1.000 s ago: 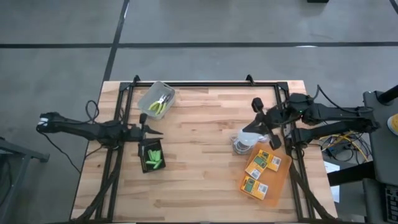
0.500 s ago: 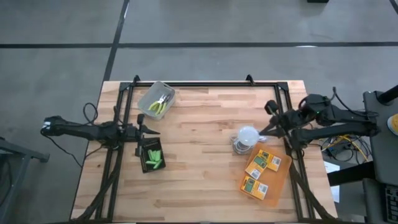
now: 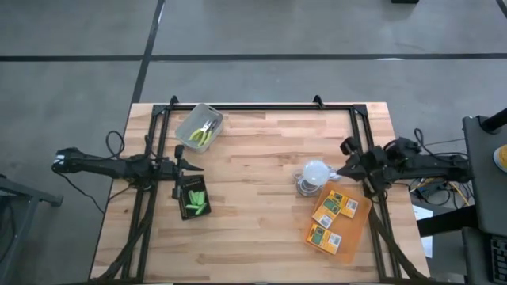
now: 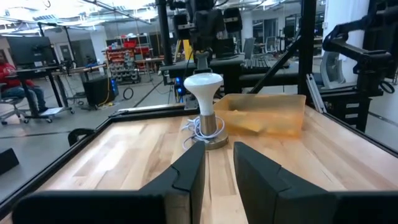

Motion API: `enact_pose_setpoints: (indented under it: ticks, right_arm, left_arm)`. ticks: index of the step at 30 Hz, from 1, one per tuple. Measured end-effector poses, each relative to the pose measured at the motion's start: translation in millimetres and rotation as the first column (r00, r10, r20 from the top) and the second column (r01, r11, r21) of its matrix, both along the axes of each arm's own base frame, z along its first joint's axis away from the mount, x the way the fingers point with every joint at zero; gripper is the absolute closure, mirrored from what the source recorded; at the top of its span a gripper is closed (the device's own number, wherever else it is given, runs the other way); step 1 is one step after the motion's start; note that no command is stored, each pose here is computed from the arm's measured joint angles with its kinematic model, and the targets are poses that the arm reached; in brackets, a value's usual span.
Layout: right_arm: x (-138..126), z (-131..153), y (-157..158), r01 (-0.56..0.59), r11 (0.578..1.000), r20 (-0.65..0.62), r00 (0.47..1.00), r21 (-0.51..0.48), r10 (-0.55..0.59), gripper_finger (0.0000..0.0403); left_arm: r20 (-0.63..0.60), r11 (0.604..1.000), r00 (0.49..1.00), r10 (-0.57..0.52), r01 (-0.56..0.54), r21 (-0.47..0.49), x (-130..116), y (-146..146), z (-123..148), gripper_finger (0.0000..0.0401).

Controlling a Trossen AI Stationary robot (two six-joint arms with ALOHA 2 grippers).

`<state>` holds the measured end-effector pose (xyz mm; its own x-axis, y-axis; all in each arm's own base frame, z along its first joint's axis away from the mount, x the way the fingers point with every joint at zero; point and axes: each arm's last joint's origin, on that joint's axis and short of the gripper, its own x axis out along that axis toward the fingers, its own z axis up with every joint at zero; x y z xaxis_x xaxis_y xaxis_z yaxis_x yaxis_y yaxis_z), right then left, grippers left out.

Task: Pick & Place School Supplies
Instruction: Return to Home Position

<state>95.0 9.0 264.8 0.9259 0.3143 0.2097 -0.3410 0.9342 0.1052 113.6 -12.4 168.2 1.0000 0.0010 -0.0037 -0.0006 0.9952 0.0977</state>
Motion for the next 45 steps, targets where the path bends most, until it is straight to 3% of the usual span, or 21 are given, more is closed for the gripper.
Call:
enact_pose_setpoints:
  ticks: [4,8,12,20,27,30,36,45]
  right_arm:
    - [-4.9,-14.9,0.5,-0.003,0.999,0.125,0.992,-0.044,0.008,0.0394]
    - [-13.0,-32.7,0.5,-0.031,0.999,0.139,0.99,0.035,0.026,0.0394]
    - [-13.5,-40.7,0.5,-0.037,0.999,0.195,0.98,0.04,0.029,0.0394]
    - [-5.3,-66.0,0.4,-0.053,0.993,0.096,0.994,0.108,0.043,0.0394]
    - [-4.2,-66.3,-0.1,-0.011,0.999,0.11,0.994,0.049,0.005,0.0394]
    - [-4.1,-66.3,-0.1,-0.005,0.999,0.115,0.993,0.033,0.001,0.0394]
    - [-3.7,-67.4,-0.1,-0.004,0.999,0.103,0.995,0.033,0.001,0.0394]
    - [-2.0,-72.6,-0.1,-0.02,0.995,0.025,1.0,0.099,0.017,0.0394]
  left_arm:
    - [-0.001,1.0,1.0,0.0,0.0,-0.01,0.0,0.0,-0.2,0.0311]
    - [-0.017,0.999,1.0,0.0,-0.001,-0.035,0.0,0.0,-1.8,0.0311]
    - [-0.018,0.999,1.0,0.0,-0.001,-0.045,0.0,0.0,-1.9,0.0311]
    - [-0.063,0.999,0.998,0.008,-0.011,-0.044,0.3,0.2,-6.4,0.0311]
    - [-0.112,0.999,0.994,0.01,-0.014,-0.037,-0.2,0.3,-11.3,0.0311]
    - [-0.133,0.996,0.991,0.01,-0.021,-0.081,-0.4,0.4,-13.4,0.0311]
    - [-0.226,0.992,0.974,0.008,-0.035,-0.117,-2.1,0.5,-22.6,0.0311]
    - [-0.241,0.993,0.971,-0.004,-0.024,-0.117,-1.4,0.0,-22.9,0.0311]
